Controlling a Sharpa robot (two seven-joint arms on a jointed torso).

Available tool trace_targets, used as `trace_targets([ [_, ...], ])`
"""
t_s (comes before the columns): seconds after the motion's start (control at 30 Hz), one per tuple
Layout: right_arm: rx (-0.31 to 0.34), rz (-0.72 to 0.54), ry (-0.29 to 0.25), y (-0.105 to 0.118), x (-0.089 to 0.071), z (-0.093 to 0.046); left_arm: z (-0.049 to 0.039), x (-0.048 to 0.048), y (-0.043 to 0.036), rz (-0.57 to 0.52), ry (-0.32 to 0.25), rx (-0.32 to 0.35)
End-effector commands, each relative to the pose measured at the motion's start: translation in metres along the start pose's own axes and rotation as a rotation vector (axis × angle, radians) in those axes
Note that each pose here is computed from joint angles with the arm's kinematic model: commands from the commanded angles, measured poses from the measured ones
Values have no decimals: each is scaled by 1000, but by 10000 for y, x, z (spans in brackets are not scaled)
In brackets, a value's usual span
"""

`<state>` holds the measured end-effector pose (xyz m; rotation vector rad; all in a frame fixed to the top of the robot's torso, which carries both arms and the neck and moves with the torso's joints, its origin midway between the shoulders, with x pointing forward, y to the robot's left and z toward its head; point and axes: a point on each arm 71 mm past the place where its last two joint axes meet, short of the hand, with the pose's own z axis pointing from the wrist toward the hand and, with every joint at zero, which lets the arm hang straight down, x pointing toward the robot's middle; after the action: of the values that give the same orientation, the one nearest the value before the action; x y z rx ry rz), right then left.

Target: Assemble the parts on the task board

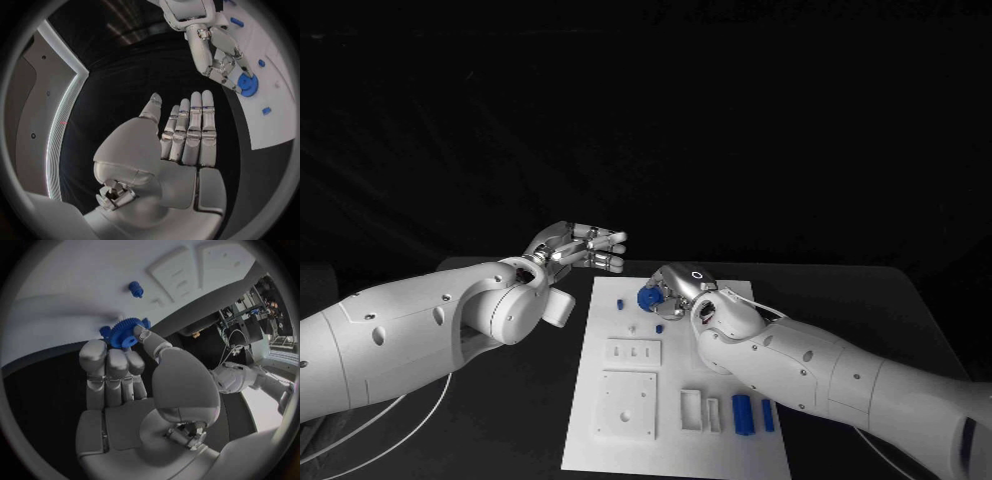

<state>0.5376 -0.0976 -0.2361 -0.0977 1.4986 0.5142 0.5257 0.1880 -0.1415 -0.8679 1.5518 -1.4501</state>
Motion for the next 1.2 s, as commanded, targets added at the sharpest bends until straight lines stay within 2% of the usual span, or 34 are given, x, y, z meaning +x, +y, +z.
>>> trace_targets([
  [0.03,-15,-23,15,31,28,12,12,31,-18,3,16,11],
  [0.43,38,-63,60,-41,120,55,28,61,-25,2,22,12],
  [0.73,48,-53,80,-17,164,83,29,61,-26,4,21,12],
  [1.2,54,4,72,-26,165,87,23,46,-32,6,17,11],
])
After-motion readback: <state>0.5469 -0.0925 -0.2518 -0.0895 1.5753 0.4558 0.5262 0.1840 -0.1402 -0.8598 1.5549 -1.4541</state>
